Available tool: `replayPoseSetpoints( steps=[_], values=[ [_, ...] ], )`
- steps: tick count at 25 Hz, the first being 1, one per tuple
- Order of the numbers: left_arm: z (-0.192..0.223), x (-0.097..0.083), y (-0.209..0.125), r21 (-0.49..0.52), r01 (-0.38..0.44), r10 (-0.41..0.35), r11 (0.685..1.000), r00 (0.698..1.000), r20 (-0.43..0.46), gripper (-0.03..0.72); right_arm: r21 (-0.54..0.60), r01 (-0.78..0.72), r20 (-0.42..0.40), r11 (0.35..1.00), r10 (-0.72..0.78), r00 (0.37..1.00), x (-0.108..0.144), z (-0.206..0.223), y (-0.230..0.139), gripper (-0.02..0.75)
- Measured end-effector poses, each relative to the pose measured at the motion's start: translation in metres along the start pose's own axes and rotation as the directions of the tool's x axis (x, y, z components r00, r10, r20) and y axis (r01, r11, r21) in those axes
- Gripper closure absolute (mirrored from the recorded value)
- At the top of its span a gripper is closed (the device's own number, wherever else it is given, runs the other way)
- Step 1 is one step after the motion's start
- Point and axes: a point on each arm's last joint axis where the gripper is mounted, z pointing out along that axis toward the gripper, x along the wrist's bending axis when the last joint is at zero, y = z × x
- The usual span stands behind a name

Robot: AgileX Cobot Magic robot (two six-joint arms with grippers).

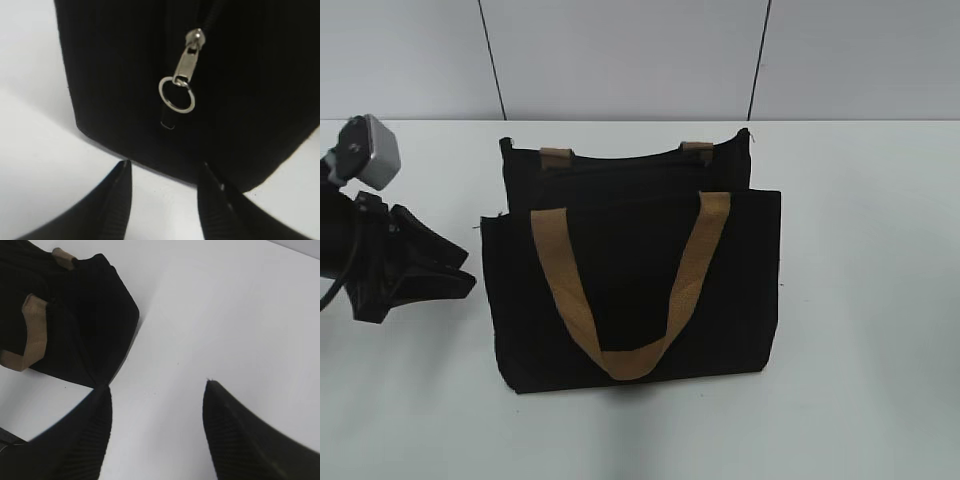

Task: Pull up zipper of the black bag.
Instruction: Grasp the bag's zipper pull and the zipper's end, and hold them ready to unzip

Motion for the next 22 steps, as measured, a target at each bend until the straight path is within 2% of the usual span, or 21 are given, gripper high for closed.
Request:
replayPoseSetpoints(
  steps=[4,8,14,22],
  values=[
    [0.019,0.011,-0.009,-0.015,0.027,-0.026,1.000,0.998,0.049,0.314,0.007,-0.001,-0.003,1.000,0.001,1.000,-0.001,0.002,0.000,0.286],
    [0.031,0.014,-0.013,-0.069,0.007,-0.003,0.998,0.998,0.059,0.262,0.010,-0.002,-0.004,1.000,0.002,1.000,-0.001,0.003,0.000,0.288],
    [0.034,0.015,-0.010,-0.146,-0.028,0.037,0.989,0.998,0.056,0.253,0.010,-0.001,-0.004,1.000,0.001,1.000,-0.001,0.003,0.000,0.317],
    [0.035,0.014,-0.010,-0.152,-0.034,0.046,0.988,0.996,0.073,0.255,0.010,0.000,-0.005,1.000,0.000,1.000,-0.001,0.003,0.000,0.320]
  ],
)
